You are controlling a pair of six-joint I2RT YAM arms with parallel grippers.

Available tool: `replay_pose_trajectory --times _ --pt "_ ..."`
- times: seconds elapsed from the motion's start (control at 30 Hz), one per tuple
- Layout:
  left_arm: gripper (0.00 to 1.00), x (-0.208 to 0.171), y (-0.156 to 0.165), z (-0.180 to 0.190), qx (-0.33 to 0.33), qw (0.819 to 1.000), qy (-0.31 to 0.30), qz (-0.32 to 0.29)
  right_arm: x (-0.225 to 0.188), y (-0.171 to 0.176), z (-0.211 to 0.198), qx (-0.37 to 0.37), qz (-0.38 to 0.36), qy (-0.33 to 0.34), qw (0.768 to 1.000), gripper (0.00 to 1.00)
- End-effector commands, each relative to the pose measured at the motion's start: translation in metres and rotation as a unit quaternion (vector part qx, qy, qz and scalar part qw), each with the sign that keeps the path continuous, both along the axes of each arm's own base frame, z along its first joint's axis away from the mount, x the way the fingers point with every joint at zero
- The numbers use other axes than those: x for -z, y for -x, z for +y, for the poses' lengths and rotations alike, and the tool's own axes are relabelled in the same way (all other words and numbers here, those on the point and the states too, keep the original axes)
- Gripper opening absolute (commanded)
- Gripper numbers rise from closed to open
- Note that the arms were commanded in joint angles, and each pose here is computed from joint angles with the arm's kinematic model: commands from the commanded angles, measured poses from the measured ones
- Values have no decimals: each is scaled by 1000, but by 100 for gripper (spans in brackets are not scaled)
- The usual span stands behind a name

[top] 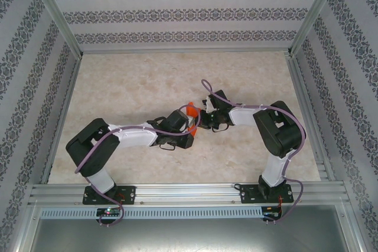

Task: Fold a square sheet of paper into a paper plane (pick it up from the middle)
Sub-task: Fold the wing for the fifth time at the center of the table.

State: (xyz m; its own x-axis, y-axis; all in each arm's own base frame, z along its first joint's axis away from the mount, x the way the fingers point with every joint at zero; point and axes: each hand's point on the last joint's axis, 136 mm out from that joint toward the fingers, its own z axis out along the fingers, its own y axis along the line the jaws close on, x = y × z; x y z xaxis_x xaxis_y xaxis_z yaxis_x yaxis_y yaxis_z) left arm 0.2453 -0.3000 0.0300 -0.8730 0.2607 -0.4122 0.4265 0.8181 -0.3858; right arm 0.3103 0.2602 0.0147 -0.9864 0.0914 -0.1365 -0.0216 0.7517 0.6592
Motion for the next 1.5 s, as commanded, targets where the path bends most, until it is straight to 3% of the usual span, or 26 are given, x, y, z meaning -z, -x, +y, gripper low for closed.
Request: replay_pose_trajectory --times 0.0,0.17,0.9,1.47 --pt "28 -18 -8 6 -23 1000 11 -9 44 17 -24 7 36 82 996 0" --pt "28 -39 -27 1 -45 997 54 -26 45 19 -21 5 37 78 996 0" --pt "21 -32 -85 -7 -86 985 147 -5 40 24 -15 -3 34 59 998 0" --pt "20 -4 -96 1 -83 988 123 37 29 21 -12 -5 24 51 998 0"
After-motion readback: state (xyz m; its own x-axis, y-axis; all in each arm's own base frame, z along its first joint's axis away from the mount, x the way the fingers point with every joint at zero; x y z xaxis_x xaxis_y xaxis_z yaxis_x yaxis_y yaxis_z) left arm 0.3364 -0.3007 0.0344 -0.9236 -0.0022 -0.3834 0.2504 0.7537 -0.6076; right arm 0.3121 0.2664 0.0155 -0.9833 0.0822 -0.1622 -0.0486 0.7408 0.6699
